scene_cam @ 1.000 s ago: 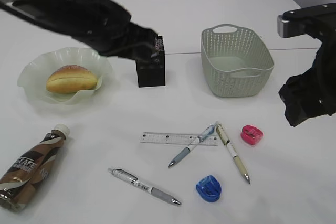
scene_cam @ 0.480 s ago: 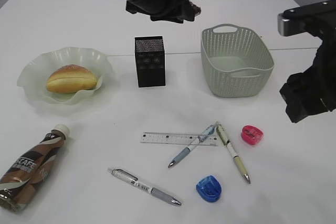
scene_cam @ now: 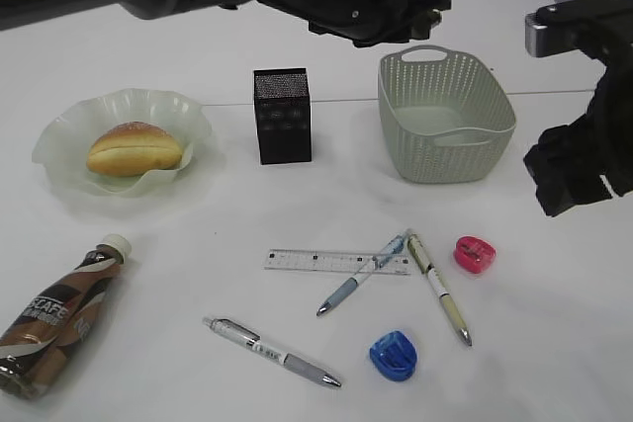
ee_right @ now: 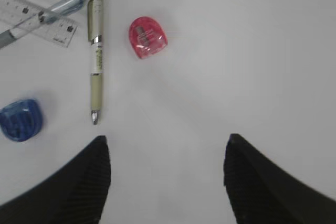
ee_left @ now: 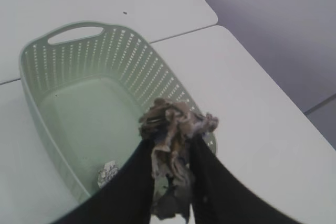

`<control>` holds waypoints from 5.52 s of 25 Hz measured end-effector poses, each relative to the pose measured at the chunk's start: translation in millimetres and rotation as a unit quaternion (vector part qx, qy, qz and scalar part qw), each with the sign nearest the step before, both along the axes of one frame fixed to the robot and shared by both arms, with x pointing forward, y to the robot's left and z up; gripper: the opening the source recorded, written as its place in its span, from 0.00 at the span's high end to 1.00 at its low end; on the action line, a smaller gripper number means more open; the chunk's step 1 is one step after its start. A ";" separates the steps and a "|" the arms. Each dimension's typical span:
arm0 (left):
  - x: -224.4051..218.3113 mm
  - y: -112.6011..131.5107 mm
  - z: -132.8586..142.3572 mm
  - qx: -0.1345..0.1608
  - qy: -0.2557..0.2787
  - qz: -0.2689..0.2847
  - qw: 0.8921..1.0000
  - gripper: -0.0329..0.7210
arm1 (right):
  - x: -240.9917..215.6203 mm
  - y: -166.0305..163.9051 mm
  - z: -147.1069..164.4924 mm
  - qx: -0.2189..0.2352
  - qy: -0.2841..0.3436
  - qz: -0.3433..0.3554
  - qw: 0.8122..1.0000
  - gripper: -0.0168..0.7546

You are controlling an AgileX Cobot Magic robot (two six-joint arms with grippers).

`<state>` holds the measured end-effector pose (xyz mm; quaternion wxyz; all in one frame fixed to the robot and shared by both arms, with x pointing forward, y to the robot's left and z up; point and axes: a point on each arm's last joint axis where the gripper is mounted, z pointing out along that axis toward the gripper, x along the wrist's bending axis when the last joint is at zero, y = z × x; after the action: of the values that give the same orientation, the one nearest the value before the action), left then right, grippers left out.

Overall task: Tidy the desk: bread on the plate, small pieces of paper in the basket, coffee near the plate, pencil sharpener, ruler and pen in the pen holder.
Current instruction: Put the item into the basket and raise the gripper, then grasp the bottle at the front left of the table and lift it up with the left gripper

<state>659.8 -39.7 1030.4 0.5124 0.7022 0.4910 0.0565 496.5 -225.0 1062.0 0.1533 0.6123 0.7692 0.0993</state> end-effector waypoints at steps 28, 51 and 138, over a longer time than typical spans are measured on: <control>-7.5 -36.5 -22.9 -0.034 -0.042 0.008 0.998 0.17 | -3.8 -20.9 14.4 -0.083 -0.044 -0.051 0.994 0.34; -24.0 111.1 98.1 0.178 0.044 -0.022 0.983 0.42 | -5.3 -21.6 13.9 -0.086 -0.036 -0.054 0.994 0.34; -138.1 259.2 -133.9 0.332 0.248 0.089 0.906 0.44 | -3.9 -8.8 -1.6 -0.025 0.011 -0.067 0.997 0.34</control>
<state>521.6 219.4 896.5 0.1043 0.7760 0.6161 0.0854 492.6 -233.8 1060.3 0.1662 0.6595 0.7304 0.0630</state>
